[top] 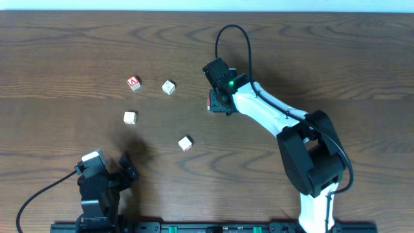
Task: Spell out Ai2
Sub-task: 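Lower '2' block right of 'I' block, release and raise gripper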
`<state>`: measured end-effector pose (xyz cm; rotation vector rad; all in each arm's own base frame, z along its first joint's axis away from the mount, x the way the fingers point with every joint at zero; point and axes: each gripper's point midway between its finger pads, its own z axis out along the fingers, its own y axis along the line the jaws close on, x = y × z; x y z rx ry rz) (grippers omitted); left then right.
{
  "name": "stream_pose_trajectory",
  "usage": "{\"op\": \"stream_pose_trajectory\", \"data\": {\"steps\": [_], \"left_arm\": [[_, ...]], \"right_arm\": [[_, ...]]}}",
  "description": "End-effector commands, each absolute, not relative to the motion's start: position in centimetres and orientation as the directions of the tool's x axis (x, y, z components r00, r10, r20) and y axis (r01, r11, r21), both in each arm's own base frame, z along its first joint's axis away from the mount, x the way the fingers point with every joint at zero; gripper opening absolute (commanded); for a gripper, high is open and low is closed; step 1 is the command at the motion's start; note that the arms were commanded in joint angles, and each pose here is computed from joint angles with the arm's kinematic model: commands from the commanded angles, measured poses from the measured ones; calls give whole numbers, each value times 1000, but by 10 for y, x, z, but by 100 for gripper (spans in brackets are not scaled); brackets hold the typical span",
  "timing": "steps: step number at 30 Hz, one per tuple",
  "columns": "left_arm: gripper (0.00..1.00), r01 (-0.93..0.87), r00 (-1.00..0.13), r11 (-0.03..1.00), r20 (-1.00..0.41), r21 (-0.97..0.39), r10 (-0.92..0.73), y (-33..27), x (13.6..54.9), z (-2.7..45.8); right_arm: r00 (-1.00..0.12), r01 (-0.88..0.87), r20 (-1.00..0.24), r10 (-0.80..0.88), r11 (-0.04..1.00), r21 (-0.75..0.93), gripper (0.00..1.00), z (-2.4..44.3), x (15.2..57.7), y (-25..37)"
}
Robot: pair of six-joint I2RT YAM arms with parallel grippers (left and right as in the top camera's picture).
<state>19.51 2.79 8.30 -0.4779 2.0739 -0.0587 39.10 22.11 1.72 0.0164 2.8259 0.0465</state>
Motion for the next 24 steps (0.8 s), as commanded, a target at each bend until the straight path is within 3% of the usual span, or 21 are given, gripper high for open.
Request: {"op": "stream_pose_trajectory", "data": {"steps": [1, 24], "left_arm": [[95, -305, -461, 926, -815, -224, -349, 27, 195, 79], [95, -305, -461, 926, -815, -224, -349, 27, 195, 79]], "right_arm": [[-950, 13, -311, 24, 999, 39, 38, 16, 393, 225], [-937, 50, -344, 64, 998, 48, 41, 19, 410, 212]]}}
